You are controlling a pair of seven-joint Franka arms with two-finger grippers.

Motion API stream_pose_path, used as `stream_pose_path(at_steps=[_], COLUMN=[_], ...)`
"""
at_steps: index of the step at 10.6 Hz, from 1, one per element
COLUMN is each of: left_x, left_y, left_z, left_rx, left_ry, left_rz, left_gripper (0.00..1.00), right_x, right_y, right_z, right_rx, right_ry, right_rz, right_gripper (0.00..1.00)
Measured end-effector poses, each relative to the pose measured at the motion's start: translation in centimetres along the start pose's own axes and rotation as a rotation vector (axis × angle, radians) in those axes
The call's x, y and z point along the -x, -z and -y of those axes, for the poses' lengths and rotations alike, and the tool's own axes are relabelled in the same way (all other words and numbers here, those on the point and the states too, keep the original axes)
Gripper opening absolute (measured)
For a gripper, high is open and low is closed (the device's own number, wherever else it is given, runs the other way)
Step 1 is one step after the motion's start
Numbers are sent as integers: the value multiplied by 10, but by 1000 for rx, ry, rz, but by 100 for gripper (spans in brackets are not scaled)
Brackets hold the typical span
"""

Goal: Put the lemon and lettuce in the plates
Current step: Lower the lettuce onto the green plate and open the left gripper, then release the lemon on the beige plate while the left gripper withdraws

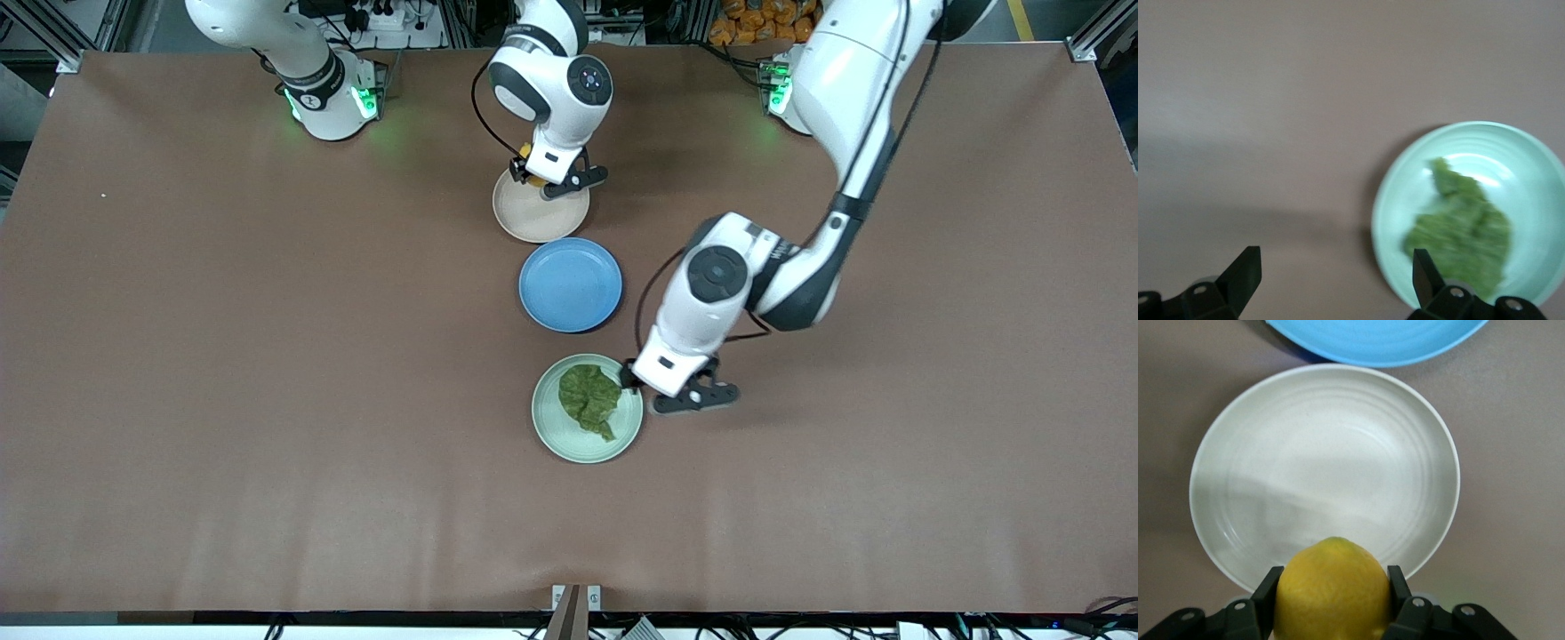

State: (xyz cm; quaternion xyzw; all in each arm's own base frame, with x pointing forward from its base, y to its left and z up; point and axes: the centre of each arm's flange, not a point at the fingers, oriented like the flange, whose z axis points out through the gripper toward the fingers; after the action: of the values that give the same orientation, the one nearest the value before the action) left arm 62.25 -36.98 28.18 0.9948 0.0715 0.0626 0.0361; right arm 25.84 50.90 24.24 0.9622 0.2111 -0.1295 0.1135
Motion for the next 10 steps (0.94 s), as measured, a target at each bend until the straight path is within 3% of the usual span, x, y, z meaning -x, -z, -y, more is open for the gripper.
stream_pose_path(at_steps=[4,7,10], left_x=[-41,-60,-53], left_y=[11,39,66], left_z=[70,120,151], left_rx=[-70,-121,-140], left_ry=[-78,-102,-75], left_rz=[65,132,146], left_gripper=[100,100,100], right_x=[-34,-53,-62], right_y=[0,19,28], right_z=[-14,-25,-36], right_rx=[-3,-15,-19], right_ry=[-64,-94,-118], right_rz=[-13,-48,-56], right_gripper=[72,100,100])
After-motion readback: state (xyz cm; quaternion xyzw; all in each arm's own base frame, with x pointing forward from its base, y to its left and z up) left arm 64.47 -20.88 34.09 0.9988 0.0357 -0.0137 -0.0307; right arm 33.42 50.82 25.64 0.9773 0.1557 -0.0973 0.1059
